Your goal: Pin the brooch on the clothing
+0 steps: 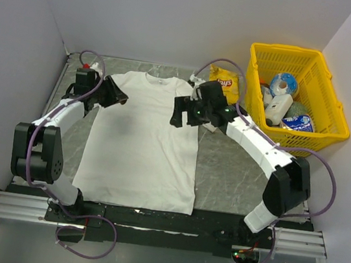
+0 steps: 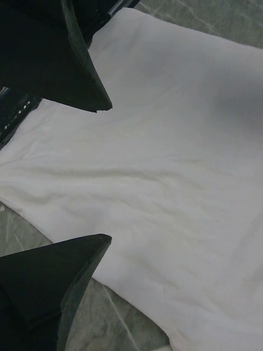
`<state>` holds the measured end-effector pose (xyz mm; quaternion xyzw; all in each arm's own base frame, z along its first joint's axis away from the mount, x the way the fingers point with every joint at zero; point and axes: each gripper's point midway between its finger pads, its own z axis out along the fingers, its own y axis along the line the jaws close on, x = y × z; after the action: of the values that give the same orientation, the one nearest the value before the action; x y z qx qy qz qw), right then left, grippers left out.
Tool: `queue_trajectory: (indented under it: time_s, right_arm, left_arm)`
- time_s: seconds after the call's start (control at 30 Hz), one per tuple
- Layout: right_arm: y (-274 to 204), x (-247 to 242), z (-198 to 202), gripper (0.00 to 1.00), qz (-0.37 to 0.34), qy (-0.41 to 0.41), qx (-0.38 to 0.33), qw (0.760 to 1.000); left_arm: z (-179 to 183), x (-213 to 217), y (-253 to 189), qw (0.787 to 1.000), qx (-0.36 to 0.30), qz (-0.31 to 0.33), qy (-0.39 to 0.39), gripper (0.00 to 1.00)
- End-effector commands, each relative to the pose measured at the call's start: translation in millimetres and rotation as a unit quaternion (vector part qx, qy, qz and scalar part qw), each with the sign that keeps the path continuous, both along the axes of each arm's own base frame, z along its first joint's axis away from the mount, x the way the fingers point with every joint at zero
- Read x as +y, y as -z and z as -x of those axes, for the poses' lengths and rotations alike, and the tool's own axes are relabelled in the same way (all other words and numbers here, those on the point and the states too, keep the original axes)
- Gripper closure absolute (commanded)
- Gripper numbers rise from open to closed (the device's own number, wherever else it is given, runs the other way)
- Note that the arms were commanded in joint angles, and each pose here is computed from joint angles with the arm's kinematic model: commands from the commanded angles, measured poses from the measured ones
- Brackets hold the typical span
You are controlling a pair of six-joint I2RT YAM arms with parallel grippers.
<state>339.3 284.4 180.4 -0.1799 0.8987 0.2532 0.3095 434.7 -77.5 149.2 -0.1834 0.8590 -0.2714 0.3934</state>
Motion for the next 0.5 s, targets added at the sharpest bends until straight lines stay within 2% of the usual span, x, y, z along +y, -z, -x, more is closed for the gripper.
queue_trajectory:
  time_s: [0.0,0.13,0.2,0.27,0.33,0.37,0.43,0.47]
  right_arm:
    - [-69,-9,-11,0.00,-0.046,-0.020,-0.139,0.989]
    - [-115,-11,7,0.00,-0.094,-0.070,-0.218,0.969]
    - [-128,-4,21,0.00,-0.118,-0.113,-0.235,0.958]
    - [-150,2,30,0.00,-0.145,-0.139,-0.260,0.945]
    - [-168,8,47,0.00,-0.173,-0.182,-0.269,0.930]
    - [-181,10,51,0.00,-0.186,-0.193,-0.282,0.921]
    - [-197,14,66,0.00,-0.208,-0.226,-0.295,0.905]
    - [-206,15,68,0.00,-0.215,-0.234,-0.307,0.897]
  left_arm:
    - [8,-59,-70,0.976,-0.123,0.099,0.148,0.74]
    - [30,-84,-103,0.949,-0.171,0.139,0.226,0.75]
    - [41,-95,-120,0.936,-0.190,0.153,0.254,0.75]
    - [57,-109,-141,0.911,-0.223,0.167,0.304,0.75]
    - [72,-117,-154,0.894,-0.228,0.199,0.330,0.74]
    - [85,-122,-169,0.869,-0.263,0.201,0.367,0.74]
    - [100,-126,-178,0.855,-0.252,0.240,0.384,0.74]
    - [112,-129,-190,0.831,-0.286,0.235,0.415,0.74]
